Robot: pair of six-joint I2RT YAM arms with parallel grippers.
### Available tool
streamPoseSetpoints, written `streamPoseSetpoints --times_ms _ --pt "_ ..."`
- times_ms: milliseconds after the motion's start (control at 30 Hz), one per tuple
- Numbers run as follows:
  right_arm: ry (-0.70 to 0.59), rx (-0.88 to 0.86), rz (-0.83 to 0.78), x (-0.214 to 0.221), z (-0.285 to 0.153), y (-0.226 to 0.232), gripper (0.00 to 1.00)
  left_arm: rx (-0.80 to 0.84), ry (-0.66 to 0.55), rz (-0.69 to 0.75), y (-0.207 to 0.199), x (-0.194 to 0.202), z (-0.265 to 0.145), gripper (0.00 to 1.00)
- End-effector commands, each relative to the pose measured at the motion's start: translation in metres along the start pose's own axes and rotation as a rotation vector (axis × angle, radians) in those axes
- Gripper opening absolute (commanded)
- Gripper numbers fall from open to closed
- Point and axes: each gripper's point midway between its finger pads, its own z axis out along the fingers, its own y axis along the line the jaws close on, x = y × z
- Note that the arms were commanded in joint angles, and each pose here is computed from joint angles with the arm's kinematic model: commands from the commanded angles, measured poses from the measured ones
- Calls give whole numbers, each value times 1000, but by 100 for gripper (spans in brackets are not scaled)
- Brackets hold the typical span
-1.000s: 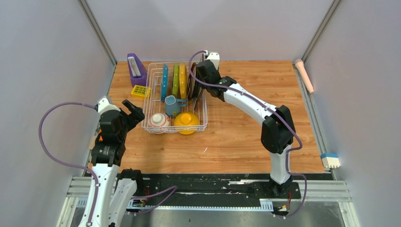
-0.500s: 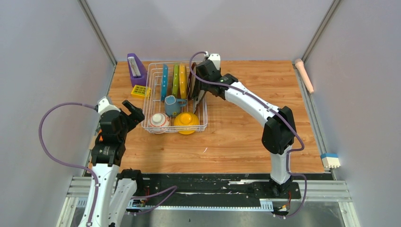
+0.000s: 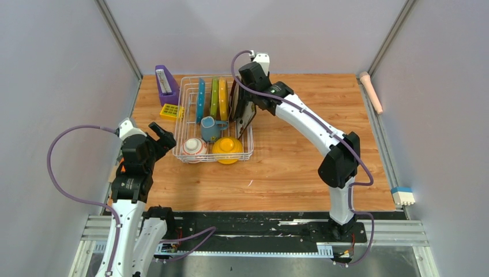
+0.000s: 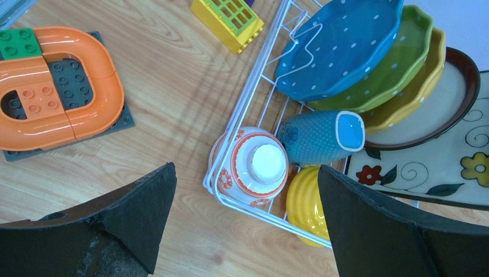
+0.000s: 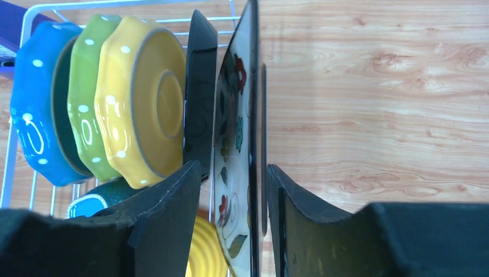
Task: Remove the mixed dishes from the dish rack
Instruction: Pick up the plate from the dish rack.
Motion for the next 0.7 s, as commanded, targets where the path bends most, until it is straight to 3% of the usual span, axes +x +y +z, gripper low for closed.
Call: streamPoseSetpoints --times_ms 0,533,667 --pt "-39 -3 8 -14 -3 5 46 -4 -28 -12 -1 -9 -3 100" --pt "94 65 -51 39 31 -19 43 -10 -27 -12 0 -8 -3 100" --pt "102 55 -64 40 32 -17 26 -11 -28 -13 0 -9 -3 100"
